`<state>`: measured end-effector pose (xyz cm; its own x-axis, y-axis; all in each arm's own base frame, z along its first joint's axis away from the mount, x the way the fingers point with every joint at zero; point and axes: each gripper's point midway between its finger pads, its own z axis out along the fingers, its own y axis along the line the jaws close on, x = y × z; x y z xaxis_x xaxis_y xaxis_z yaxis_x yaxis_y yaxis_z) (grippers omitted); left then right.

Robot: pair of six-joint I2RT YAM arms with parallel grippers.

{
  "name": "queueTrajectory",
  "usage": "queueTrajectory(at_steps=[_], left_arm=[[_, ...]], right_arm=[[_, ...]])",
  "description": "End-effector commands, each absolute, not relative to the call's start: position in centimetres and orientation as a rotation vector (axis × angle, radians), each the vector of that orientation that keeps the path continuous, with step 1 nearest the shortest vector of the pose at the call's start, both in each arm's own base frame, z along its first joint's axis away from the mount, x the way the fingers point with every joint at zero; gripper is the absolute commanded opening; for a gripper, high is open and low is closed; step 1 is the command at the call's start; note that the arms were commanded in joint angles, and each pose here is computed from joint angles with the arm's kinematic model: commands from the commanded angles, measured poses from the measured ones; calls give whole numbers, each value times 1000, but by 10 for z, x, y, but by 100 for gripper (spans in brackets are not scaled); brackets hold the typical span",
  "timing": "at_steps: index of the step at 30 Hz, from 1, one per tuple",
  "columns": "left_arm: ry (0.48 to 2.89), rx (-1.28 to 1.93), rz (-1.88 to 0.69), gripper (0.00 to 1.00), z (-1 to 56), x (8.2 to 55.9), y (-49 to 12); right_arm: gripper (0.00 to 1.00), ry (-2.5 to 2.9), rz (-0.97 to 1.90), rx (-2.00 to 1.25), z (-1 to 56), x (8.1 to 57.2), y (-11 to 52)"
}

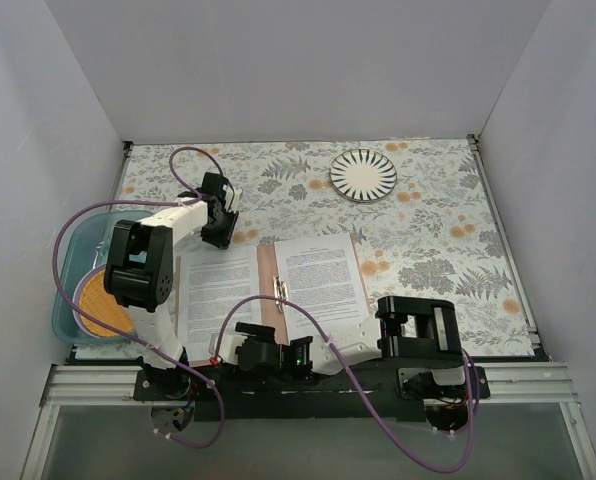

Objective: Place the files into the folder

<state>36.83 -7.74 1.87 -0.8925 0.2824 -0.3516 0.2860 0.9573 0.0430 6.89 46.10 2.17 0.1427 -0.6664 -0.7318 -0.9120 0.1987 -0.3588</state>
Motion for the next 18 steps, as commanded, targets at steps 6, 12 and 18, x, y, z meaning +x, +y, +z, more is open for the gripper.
queueTrajectory(at_steps=[6,12,18], left_arm=[[2971,461,-72,24,10,314,-75],[2782,436,-53,28,102,365,-82],[2485,339,53,40,232,421,-68]], right_arm=[[44,1575,383,-1340,43,80,490],[15,1607,386,-1204,83,91,458],[1,1659,386,-1087,106,98,416]])
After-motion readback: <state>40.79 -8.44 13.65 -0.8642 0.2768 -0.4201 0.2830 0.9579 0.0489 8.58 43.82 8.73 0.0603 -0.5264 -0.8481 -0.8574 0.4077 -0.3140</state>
